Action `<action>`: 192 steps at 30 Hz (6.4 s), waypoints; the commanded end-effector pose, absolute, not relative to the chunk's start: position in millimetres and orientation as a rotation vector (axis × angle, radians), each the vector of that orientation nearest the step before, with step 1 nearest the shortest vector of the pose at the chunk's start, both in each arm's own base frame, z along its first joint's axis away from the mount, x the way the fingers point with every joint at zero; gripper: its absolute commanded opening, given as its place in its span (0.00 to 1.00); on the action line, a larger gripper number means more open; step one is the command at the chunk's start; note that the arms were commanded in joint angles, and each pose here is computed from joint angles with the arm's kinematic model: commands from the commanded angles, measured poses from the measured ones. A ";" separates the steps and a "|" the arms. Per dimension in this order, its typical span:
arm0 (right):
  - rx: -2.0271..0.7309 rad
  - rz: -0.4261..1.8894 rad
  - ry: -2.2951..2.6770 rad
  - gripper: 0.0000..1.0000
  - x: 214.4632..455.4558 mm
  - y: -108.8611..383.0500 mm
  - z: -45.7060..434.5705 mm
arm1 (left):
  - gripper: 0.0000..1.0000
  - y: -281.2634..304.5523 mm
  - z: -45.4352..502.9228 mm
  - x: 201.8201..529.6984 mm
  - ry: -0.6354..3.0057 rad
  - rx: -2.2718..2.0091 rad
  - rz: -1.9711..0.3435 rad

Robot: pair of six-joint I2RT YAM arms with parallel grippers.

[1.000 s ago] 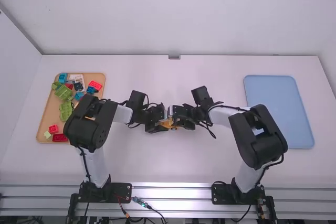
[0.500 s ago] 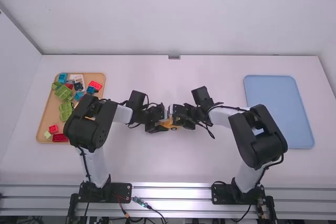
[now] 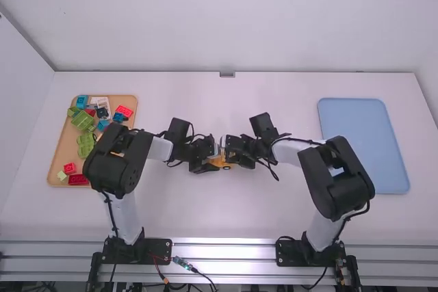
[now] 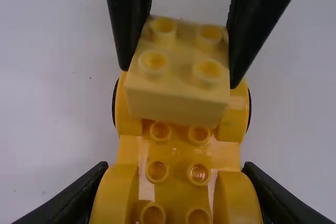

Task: Assemble lego blocks to make yellow taxi

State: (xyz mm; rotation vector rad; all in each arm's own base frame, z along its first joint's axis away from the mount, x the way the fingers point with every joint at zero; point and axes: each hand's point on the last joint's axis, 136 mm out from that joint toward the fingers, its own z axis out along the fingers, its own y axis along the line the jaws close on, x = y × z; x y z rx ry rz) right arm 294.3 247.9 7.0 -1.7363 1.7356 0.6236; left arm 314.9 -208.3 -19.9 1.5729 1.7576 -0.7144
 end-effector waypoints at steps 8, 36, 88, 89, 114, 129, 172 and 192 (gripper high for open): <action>-1.744 0.636 1.764 0.00 305.9 251.7 0.5 | 0.02 -187.4 -55.7 303.2 1.930 1.623 -0.607; -1.830 0.680 1.850 0.00 291.5 255.0 -4.5 | 0.02 -187.8 -54.9 306.3 1.950 1.592 -0.606; -1.849 0.806 1.717 0.00 281.3 248.4 2.8 | 0.02 -186.5 -54.3 307.8 1.950 1.585 -0.605; -1.860 0.806 1.713 0.00 279.2 250.5 2.4 | 0.02 -186.5 -54.2 307.9 1.950 1.584 -0.605; -1.815 0.697 1.778 0.00 297.2 250.6 -1.9 | 0.02 -185.6 -55.8 304.1 1.958 1.595 -0.615; -1.787 0.614 1.880 0.00 295.8 245.7 -17.9 | 0.02 -184.7 -56.8 302.4 1.919 1.644 -0.597; -1.773 0.645 1.706 0.00 280.0 245.6 24.4 | 0.02 -184.7 -56.9 302.0 1.922 1.643 -0.600; -1.708 0.594 1.783 0.00 304.9 241.9 19.3 | 0.02 -185.3 -56.4 302.4 1.918 1.642 -0.600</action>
